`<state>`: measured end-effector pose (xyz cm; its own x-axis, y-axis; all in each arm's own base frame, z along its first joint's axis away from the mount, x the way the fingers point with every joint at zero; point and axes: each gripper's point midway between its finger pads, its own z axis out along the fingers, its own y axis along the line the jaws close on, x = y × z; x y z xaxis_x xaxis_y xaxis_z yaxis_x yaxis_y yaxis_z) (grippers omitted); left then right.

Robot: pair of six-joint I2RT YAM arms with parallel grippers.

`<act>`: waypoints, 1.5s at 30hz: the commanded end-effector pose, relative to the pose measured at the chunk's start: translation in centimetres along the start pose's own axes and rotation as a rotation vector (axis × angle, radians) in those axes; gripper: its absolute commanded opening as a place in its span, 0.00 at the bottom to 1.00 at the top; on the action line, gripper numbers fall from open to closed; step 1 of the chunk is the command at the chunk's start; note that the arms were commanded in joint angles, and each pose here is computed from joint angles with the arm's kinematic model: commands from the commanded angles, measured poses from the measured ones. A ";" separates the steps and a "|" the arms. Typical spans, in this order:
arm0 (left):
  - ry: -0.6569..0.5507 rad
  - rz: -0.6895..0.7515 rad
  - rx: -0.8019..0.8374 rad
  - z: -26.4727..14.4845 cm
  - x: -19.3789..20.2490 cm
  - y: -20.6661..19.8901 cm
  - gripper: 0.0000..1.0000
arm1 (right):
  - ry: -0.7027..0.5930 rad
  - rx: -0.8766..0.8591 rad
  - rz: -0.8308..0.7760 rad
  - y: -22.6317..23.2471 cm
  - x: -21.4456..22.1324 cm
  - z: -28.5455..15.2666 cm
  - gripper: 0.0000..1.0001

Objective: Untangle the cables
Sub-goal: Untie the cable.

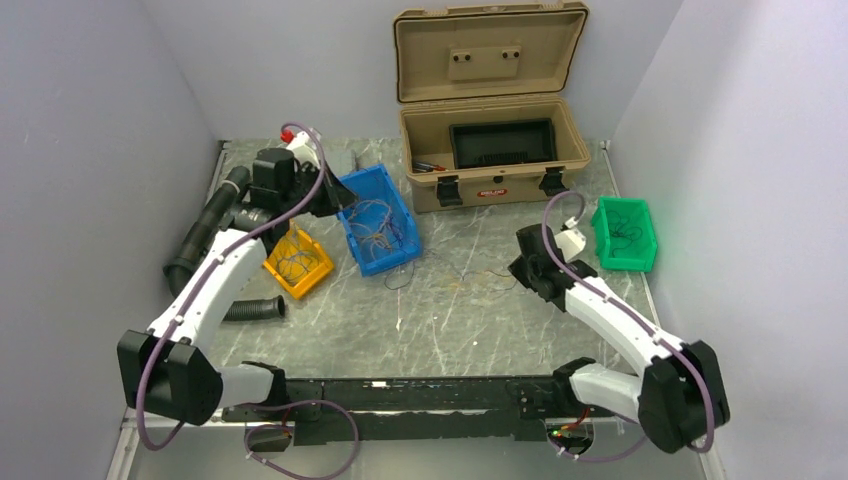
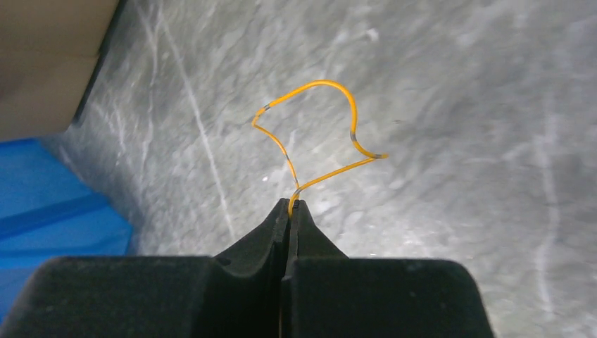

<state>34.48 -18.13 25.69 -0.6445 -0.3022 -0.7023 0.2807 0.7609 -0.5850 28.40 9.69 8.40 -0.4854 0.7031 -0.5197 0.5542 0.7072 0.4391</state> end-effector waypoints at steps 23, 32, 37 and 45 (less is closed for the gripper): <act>-0.118 0.068 -0.233 -3.4 -8.7 3.2 0.00 | -0.365 0.215 0.054 -8.2 -6.5 -5.6 0.02; -0.160 0.084 0.032 -6.3 -9.2 -3.9 0.00 | -0.370 0.161 0.060 -8.1 -6.3 -5.7 0.26; -0.185 0.125 0.036 -7.8 -9.5 -5.4 0.00 | -0.379 0.168 0.067 -8.4 -6.5 -5.9 0.27; -0.221 0.171 0.046 -11.1 -10.2 -7.3 0.00 | -0.431 0.272 0.140 -10.8 -7.1 -7.0 0.50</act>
<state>33.32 -14.20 37.74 -0.4907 -0.2918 -0.8210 0.3324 0.8083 -0.4859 22.05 -0.65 11.47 -0.1788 0.6635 -0.7265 0.7290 0.5852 0.3550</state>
